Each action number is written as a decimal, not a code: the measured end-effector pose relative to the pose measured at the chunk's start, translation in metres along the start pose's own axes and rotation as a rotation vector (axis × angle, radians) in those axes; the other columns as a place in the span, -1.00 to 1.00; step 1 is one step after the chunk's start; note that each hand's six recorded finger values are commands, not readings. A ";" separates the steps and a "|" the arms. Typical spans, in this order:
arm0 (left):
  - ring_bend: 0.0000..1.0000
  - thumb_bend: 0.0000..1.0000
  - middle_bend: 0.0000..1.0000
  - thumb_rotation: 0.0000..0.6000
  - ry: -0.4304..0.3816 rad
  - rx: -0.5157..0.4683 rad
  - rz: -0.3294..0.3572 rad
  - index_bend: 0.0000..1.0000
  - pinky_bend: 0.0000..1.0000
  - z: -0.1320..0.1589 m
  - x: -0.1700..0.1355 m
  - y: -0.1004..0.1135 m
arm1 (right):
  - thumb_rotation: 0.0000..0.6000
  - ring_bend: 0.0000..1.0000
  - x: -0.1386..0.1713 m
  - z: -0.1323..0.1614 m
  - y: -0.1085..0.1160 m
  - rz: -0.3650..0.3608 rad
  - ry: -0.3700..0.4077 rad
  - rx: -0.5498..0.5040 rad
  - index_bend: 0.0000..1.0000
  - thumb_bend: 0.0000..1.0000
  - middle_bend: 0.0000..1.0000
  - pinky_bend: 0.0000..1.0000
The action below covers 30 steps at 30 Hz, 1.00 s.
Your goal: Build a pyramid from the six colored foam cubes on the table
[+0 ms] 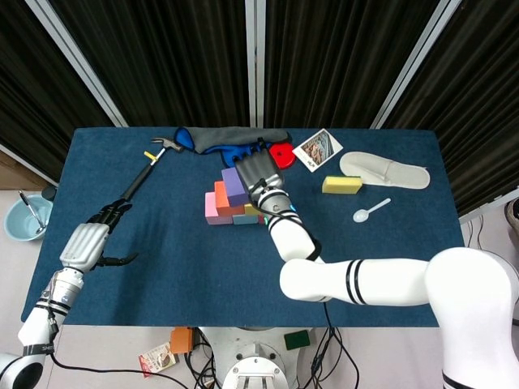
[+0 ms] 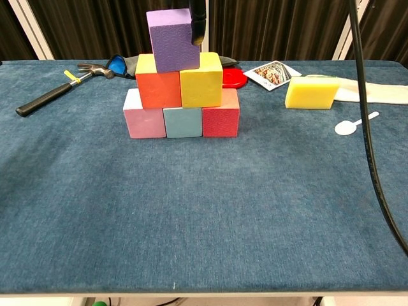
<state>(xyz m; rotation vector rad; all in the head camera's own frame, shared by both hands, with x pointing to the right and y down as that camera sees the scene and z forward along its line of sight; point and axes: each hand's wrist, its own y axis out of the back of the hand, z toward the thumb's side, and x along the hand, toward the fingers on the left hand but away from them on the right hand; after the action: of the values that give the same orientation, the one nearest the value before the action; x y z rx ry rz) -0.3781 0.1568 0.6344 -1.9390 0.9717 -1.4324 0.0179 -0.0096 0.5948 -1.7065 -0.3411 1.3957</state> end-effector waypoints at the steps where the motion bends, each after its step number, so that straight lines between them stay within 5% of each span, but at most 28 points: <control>1: -0.88 -0.69 -0.95 0.50 0.000 -0.002 -0.001 -0.83 -0.58 0.000 0.000 0.000 | 1.00 -0.76 0.001 0.000 0.000 -0.003 0.005 0.000 -0.61 -0.75 -0.56 -0.95; 19: -0.88 -0.69 -0.95 0.50 0.008 -0.015 0.006 -0.83 -0.58 0.000 0.002 0.004 | 1.00 -0.75 -0.010 -0.006 -0.006 -0.055 0.094 0.013 -0.14 -0.70 -0.37 -1.00; 30: -0.88 -0.69 -0.95 0.50 0.006 -0.017 0.011 -0.83 -0.58 0.000 0.001 0.004 | 1.00 -0.73 -0.003 -0.012 0.003 -0.069 0.048 -0.043 -0.12 -0.69 -0.35 -1.00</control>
<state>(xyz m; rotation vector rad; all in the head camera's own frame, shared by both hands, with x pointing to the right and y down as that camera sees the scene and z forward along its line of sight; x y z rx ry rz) -0.3792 0.1535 0.6318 -1.9401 0.9991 -1.4291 0.0263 -0.0188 0.5942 -1.7436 -0.4022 1.3040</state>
